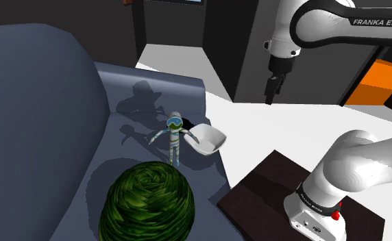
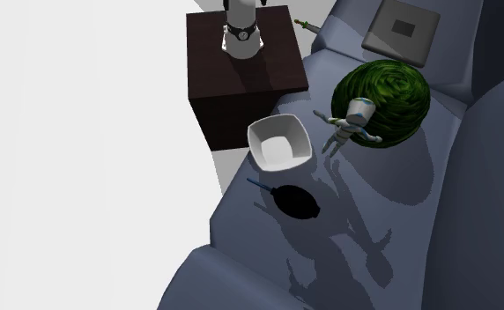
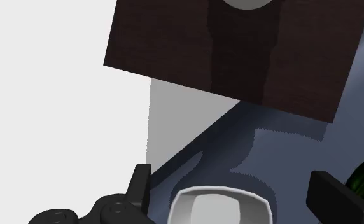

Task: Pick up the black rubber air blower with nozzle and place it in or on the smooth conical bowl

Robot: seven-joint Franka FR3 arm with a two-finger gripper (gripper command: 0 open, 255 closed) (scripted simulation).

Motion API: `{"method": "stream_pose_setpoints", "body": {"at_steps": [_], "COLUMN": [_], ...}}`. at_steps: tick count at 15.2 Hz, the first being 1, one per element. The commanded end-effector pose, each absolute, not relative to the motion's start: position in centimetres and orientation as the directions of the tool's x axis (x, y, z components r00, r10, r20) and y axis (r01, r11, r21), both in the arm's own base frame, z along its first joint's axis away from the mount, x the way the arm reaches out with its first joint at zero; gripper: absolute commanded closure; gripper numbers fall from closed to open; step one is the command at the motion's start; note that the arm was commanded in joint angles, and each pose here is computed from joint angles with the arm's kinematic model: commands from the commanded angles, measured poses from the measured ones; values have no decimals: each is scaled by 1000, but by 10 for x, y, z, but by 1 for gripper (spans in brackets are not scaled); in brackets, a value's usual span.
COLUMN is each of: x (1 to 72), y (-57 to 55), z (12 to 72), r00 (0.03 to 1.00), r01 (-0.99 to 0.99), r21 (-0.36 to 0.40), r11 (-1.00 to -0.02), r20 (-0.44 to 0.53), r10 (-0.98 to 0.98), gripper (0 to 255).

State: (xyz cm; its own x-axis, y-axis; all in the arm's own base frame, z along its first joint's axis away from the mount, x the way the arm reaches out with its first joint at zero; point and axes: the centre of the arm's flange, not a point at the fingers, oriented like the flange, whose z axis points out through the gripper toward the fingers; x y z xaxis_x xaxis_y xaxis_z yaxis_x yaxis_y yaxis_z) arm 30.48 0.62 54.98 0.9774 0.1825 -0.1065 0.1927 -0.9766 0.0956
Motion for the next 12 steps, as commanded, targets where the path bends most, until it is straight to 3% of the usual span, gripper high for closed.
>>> {"method": "stream_pose_setpoints", "body": {"at_steps": [1, 12], "x": [305, 400], "y": [6, -3], "z": [550, 451], "r00": [977, 925], "r01": [193, 378], "r21": [96, 122], "r11": [-977, -918], "r20": [-107, -70], "r10": [182, 372], "gripper": [0, 0]}}
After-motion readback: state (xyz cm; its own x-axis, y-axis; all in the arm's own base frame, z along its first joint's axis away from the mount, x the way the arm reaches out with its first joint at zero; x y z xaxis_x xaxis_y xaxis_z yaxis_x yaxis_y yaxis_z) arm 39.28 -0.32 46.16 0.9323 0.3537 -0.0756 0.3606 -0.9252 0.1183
